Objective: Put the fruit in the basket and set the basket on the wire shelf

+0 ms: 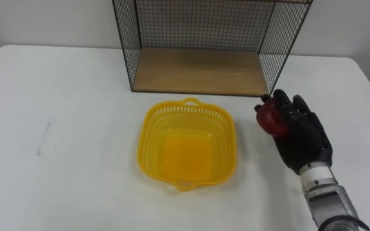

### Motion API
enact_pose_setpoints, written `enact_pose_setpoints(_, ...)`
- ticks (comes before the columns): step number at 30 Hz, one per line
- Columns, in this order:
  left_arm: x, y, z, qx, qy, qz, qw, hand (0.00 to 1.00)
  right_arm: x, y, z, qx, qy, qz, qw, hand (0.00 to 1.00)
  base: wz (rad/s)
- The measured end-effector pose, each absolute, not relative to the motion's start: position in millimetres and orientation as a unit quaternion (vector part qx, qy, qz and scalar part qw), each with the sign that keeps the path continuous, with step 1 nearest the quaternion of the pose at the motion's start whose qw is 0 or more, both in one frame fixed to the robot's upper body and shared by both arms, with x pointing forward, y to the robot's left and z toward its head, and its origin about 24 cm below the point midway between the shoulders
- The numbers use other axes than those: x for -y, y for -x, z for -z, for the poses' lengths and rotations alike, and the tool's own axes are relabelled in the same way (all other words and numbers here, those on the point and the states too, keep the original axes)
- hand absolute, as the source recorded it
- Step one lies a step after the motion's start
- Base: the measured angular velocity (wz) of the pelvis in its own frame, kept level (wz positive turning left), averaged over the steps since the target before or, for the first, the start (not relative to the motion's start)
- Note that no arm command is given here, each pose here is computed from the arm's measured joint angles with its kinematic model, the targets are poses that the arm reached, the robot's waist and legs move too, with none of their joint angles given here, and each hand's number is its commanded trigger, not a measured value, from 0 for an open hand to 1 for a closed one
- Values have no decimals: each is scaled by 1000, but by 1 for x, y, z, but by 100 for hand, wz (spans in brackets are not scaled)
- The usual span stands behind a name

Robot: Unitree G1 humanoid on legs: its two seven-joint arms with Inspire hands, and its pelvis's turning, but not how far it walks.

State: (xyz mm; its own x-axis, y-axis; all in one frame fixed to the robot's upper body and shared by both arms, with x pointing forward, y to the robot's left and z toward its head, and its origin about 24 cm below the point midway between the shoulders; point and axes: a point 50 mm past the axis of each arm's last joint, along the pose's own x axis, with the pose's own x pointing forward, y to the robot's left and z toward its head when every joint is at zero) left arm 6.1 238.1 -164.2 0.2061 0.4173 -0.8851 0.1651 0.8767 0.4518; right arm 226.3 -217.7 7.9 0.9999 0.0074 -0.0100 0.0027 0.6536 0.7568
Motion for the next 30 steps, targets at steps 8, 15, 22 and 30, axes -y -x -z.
enact_pose_setpoints(8, -237, -11, 164, -620, -233, -84, 745, 0, 213, -231, -18, 2, -361, -28, 932, 100, 0)
enact_pose_setpoints(15, -238, -13, 164, -616, -236, -82, 747, 0, 195, -241, -39, 13, -212, -95, 973, 100, 0)
enact_pose_setpoints(22, -245, -29, 161, -597, -255, -75, 757, 0, 172, -250, -48, 7, -48, -180, 982, 100, -1)
enact_pose_setpoints(30, -247, -34, 161, -591, -263, -70, 759, 0, 154, -250, -52, 8, 40, -234, 971, 100, 0)
